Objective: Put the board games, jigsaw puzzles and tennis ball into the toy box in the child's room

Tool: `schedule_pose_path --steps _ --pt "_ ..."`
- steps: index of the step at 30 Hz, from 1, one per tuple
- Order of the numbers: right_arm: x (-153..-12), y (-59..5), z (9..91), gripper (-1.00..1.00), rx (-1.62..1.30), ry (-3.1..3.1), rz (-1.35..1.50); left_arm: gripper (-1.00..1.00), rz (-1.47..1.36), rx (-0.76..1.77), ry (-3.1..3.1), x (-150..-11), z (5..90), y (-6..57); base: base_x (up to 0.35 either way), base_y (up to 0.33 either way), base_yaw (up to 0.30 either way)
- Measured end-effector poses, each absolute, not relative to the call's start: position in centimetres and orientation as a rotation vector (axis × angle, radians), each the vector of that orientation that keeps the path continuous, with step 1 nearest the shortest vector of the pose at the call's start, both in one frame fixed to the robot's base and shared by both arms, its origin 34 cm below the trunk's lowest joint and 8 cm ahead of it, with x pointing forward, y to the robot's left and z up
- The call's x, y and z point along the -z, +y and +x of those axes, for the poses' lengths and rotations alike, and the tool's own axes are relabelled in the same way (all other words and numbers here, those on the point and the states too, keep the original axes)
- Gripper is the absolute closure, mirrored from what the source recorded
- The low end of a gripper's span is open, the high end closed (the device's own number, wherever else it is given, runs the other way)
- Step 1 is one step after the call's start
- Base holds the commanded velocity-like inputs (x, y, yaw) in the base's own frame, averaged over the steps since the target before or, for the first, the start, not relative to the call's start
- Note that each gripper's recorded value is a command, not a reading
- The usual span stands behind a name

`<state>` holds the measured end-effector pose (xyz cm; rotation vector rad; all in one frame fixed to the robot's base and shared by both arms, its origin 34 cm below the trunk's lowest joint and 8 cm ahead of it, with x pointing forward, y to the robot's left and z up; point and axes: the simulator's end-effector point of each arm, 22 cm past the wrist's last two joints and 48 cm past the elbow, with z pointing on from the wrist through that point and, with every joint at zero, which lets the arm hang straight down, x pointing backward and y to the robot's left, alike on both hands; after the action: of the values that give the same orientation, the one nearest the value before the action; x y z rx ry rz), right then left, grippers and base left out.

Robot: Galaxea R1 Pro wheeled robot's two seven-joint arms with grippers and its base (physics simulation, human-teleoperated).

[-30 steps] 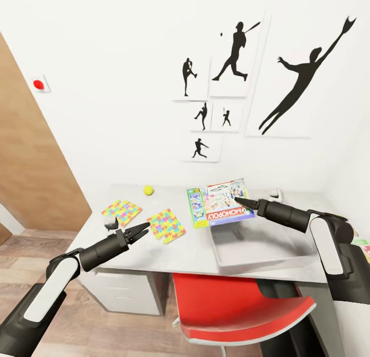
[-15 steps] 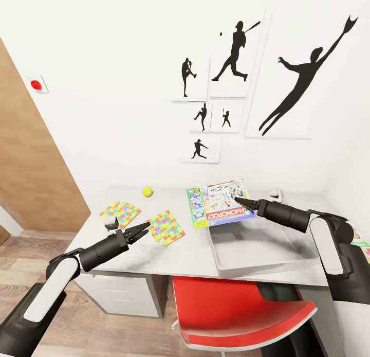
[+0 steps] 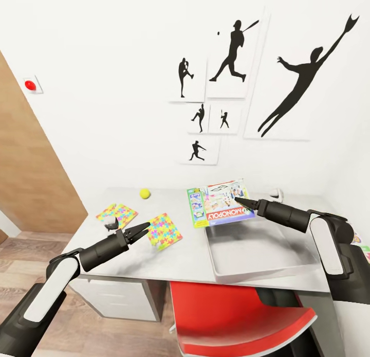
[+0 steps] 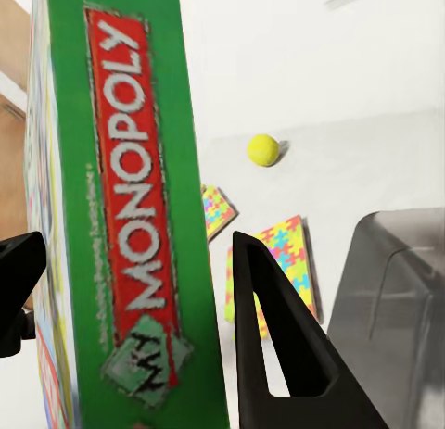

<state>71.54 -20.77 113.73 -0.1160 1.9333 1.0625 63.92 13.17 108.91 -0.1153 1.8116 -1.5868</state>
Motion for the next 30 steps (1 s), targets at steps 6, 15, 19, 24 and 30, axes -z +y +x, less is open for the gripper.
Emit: schedule_pose_path --steps 6,15,19,24,30 --pt "-113.71 -20.77 71.54 1.0 -1.063 1.934 -0.116 -1.0 -0.115 1.587 1.811 -108.91 63.91 13.17 0.008 -0.006 0.0" --pt "-113.69 -20.78 71.54 1.0 -1.062 1.935 -0.115 -1.0 -0.115 1.588 1.811 -108.92 63.91 13.17 0.001 -0.001 0.0" --pt "-113.68 -20.76 71.53 1.0 -1.062 1.936 -0.115 -1.0 -0.114 1.588 1.81 -108.95 63.92 13.17 0.0 0.0 0.0" --pt "-113.71 -20.71 71.49 1.0 -1.061 1.937 -0.117 -1.0 -0.114 1.587 1.81 -109.01 63.9 13.17 0.0 0.0 0.0" --pt "-113.85 -20.72 71.46 1.0 -1.059 1.935 -0.118 -1.0 -0.111 1.587 1.807 -109.16 63.87 13.17 0.0 0.0 0.0"
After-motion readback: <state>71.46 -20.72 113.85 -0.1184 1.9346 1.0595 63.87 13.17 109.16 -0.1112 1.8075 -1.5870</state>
